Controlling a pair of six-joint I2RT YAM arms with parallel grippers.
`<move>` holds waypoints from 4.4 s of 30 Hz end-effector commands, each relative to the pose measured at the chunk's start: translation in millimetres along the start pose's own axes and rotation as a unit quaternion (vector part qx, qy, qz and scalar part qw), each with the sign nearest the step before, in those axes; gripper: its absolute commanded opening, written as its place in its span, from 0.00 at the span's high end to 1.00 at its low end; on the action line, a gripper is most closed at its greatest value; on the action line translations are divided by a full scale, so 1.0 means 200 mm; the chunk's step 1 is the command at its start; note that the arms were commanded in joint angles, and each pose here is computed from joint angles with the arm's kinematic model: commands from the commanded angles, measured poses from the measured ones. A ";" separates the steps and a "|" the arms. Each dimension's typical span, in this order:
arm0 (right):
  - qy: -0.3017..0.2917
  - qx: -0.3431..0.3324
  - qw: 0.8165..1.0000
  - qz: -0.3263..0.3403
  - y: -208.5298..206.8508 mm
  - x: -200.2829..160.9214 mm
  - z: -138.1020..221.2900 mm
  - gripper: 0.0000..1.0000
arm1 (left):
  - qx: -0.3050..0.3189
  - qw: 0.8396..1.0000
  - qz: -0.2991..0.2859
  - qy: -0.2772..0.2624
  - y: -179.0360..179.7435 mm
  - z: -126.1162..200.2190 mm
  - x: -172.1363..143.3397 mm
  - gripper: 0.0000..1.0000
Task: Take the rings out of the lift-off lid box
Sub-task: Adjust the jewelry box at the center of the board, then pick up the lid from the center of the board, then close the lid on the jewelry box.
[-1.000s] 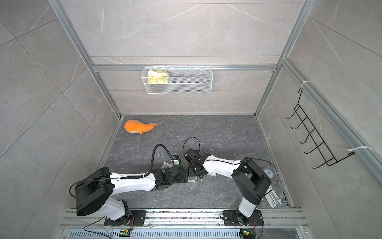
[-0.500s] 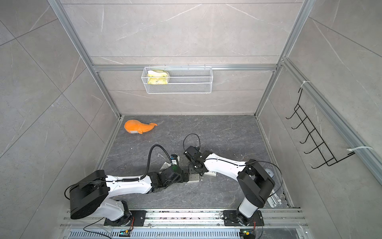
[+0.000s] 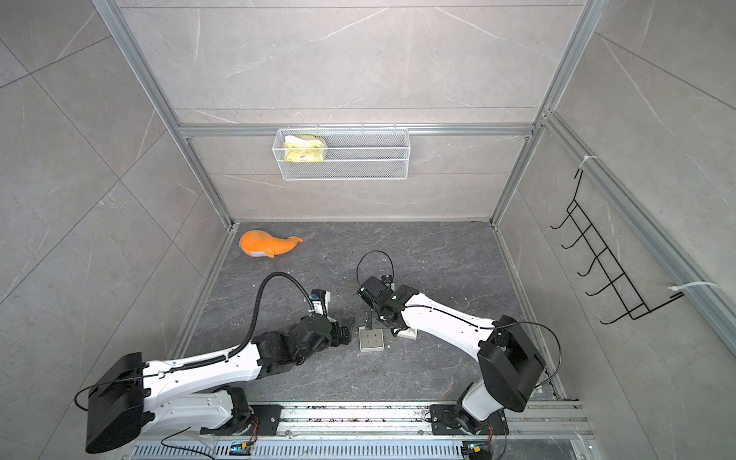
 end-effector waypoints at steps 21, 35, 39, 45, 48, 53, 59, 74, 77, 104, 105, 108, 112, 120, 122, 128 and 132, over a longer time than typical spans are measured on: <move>0.064 -0.104 0.991 -0.048 -0.29 -0.07 -0.31 0.01 | 0.080 0.996 -0.033 0.023 0.18 0.07 -0.07 0.00; 0.072 -0.110 0.989 -0.060 -0.32 -0.06 -0.37 0.13 | 0.091 0.995 -0.033 0.033 0.20 0.05 -0.11 0.00; 0.067 -0.108 0.990 -0.061 -0.33 -0.05 -0.35 0.18 | 0.094 0.995 -0.032 0.031 0.21 0.05 -0.11 0.00; 0.059 -0.109 0.991 -0.059 -0.34 -0.05 -0.32 0.22 | 0.096 0.994 -0.032 0.033 0.21 0.04 -0.11 0.00; 0.059 -0.110 0.990 -0.059 -0.35 -0.05 -0.30 0.23 | 0.097 0.994 -0.030 0.033 0.21 0.05 -0.11 0.00; 0.044 -0.099 0.992 -0.063 -0.37 -0.03 -0.20 0.26 | 0.105 0.994 -0.031 0.031 0.23 0.06 -0.10 0.00; 0.032 -0.062 0.997 -0.045 -0.28 -0.03 -0.05 0.27 | 0.122 0.992 -0.015 0.036 0.30 0.09 -0.05 0.00; 0.081 0.004 0.997 0.017 0.13 -0.19 0.01 0.27 | 0.141 0.988 0.036 0.051 0.52 0.17 -0.07 0.00; 0.094 -0.006 0.995 0.030 0.16 -0.21 -0.01 0.28 | 0.143 0.987 0.040 0.056 0.53 0.17 -0.09 0.00; 0.119 -0.034 0.991 0.057 0.20 -0.28 -0.07 0.29 | 0.140 0.986 0.052 0.068 0.54 0.15 -0.17 0.00; 0.119 -0.037 0.991 0.058 0.20 -0.28 -0.08 0.29 | 0.141 0.986 0.053 0.068 0.54 0.15 -0.18 0.00; 0.115 -0.041 0.991 0.057 0.20 -0.28 -0.09 0.29 | 0.140 0.986 0.053 0.069 0.54 0.15 -0.18 0.00; 0.112 -0.039 0.992 0.051 0.22 -0.28 -0.09 0.29 | 0.142 0.986 0.052 0.071 0.55 0.15 -0.20 0.00; 0.101 -0.043 0.993 0.038 0.23 -0.27 -0.06 0.29 | 0.142 0.986 0.052 0.071 0.55 0.15 -0.20 0.00; 0.099 -0.045 0.993 0.039 0.23 -0.27 -0.06 0.28 | 0.141 0.986 0.052 0.071 0.55 0.14 -0.21 0.00; 0.095 -0.056 0.993 0.049 0.22 -0.29 -0.07 0.28 | 0.141 0.986 0.054 0.072 0.55 0.14 -0.22 0.00; 0.096 -0.058 0.992 0.054 0.22 -0.29 -0.09 0.27 | 0.142 0.986 0.054 0.073 0.55 0.14 -0.22 0.00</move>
Point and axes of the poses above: each gripper's point midway between its finger pads, its own z axis back along the fingers, its own y axis along the line the jaws close on, x = y × z, the point moved 2 cm from there along z, back along the fingers, and after that the axes turned 15 degrees about -z, right-handed, at the moved point
